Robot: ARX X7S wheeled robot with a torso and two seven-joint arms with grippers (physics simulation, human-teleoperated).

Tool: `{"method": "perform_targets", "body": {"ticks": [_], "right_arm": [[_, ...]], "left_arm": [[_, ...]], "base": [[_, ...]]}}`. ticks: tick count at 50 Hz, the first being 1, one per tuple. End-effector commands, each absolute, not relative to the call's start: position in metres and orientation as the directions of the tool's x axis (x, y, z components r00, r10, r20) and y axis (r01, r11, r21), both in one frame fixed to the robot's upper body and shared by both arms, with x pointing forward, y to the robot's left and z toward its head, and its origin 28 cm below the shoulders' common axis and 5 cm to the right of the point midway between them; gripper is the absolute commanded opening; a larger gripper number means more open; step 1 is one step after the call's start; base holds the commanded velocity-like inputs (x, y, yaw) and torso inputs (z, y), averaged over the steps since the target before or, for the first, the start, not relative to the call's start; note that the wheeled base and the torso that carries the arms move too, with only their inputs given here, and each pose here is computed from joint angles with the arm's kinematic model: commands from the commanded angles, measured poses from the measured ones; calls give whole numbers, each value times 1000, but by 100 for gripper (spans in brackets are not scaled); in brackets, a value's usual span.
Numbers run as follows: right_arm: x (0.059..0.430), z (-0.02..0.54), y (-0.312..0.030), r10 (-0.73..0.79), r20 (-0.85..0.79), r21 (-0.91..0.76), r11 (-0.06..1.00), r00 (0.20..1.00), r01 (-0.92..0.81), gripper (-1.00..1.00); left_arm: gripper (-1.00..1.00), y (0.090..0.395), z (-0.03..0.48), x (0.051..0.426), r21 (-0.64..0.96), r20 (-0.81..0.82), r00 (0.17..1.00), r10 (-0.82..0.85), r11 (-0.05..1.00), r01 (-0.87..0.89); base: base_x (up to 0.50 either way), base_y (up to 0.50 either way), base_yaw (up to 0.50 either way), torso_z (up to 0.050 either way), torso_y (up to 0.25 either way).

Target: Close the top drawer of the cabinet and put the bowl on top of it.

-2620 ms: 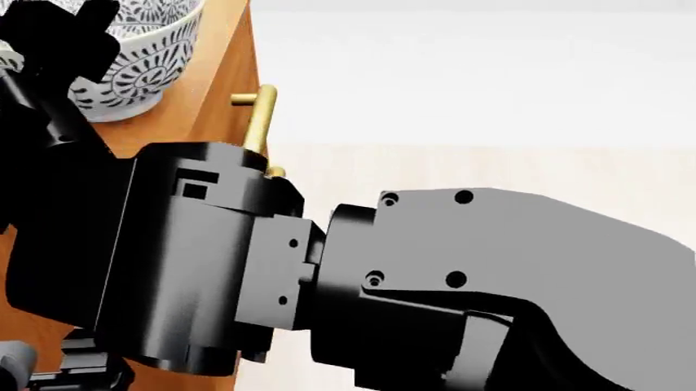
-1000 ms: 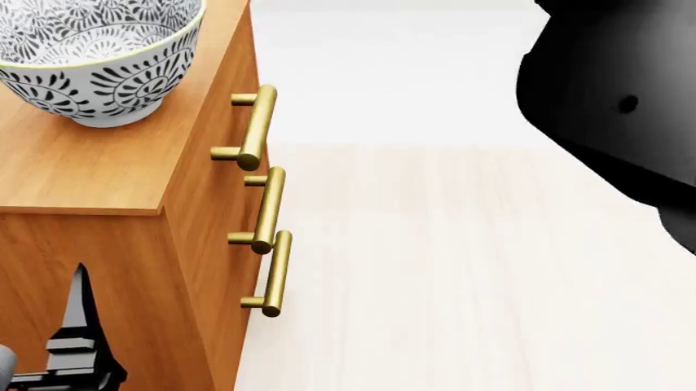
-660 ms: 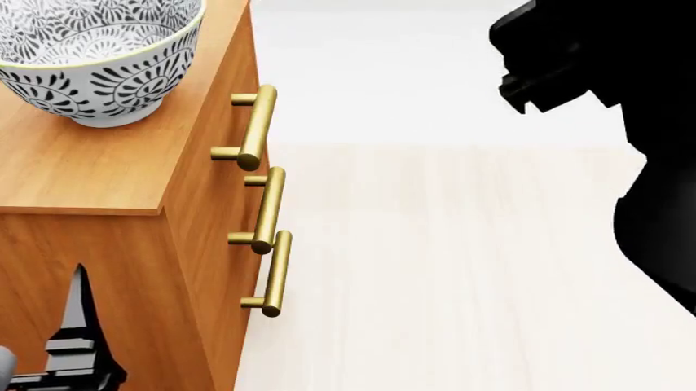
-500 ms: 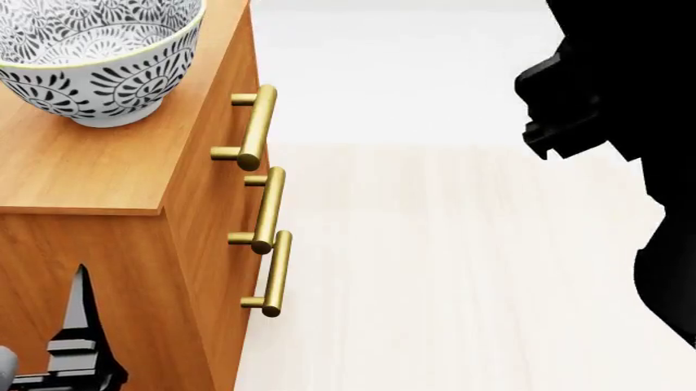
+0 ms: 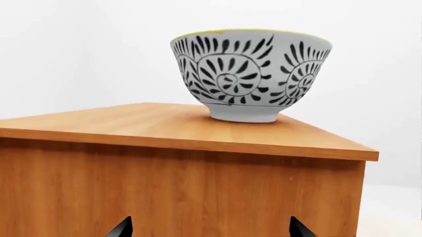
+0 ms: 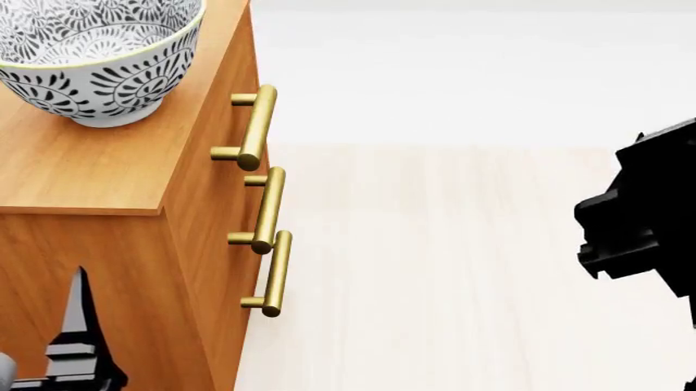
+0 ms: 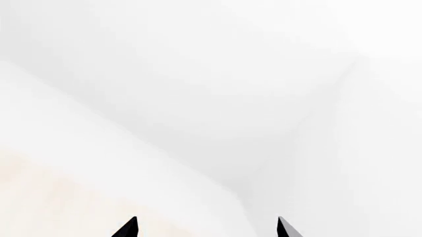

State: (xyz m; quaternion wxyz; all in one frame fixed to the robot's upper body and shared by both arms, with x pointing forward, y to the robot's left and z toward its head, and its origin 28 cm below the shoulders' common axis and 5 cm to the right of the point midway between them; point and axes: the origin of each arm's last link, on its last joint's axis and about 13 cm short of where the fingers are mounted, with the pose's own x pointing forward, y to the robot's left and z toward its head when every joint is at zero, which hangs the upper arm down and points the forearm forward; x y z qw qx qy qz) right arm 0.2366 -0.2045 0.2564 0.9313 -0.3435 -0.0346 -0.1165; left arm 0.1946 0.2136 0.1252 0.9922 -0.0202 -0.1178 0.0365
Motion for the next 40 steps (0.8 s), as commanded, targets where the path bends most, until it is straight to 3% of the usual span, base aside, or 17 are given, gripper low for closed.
{"method": "perform_targets", "body": {"ticks": [1,19,40], "right_arm": [[226,227,-217,-221,97,-621,749,971,232,100],[234,206,-221,-273,52,-634,734,961,243,100],[214,189,-241,-334,19,-622,734,942,272,100]], "left_arm": [[100,211,126,193,-43,235,969,71,997,-63],[100,213,126,192,-48,235,969,79,996,-70],[100,215,127,191,-52,235,968,86,996,-76]], "base": [[0,0,0,0,0],[0,0,0,0,0],[0,0,0,0,0]]}}
